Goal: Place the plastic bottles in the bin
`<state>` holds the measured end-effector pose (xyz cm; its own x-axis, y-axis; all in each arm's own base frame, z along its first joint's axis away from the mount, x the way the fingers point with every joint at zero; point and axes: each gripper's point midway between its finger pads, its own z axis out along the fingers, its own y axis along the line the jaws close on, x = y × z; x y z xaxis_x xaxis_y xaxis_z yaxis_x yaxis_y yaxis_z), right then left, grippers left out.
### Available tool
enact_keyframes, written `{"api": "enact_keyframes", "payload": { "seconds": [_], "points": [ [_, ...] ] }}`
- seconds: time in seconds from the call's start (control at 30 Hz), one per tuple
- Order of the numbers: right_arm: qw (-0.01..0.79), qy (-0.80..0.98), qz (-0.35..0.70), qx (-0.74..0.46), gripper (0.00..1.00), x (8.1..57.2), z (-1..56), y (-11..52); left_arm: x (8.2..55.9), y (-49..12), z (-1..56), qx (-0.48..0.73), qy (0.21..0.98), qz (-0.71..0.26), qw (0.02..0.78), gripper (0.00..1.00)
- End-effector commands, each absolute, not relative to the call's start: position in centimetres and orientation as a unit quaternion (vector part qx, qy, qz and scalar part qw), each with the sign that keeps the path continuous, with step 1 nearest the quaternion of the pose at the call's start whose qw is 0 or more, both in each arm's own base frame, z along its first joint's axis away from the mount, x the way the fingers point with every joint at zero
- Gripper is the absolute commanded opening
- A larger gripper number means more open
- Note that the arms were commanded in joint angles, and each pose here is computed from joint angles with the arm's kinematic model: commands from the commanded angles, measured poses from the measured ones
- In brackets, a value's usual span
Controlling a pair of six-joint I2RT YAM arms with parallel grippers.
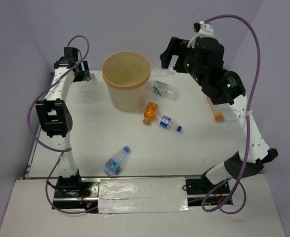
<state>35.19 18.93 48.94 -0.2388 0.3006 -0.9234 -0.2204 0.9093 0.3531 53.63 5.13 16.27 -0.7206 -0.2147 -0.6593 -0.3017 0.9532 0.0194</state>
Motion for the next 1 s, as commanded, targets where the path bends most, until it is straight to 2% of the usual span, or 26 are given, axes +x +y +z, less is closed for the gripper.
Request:
{"api": "enact_keyframes", "payload": {
  "seconds": [0.0,0.2,0.57,0.87,0.97],
  "points": [
    [0.571,0.808,0.148,-0.003,1.0,35.3,44.2,18.4,57.3,6.0,18.6,-0.089,0.905,0.078,0.408,1.0],
    [0.559,0.827,0.056,-0.003,1.0,35.1,43.1,15.2,59.4,5.7,16.9,-0.027,0.906,0.08,0.414,0.99],
    [0.565,0.825,0.025,0.023,1.0,34.6,43.4,13.3,62.1,6.2,12.3,0.001,0.902,0.105,0.418,0.99],
    [0.541,0.841,0.003,0.022,1.0,36.6,41.5,14.4,63.5,6.2,7.6,0.015,0.91,0.112,0.399,1.0],
    [0.539,0.842,0.004,0.022,1.0,37.0,41.3,14.7,63.1,6.4,5.8,-0.001,0.915,0.115,0.387,0.95]
  ]
}}
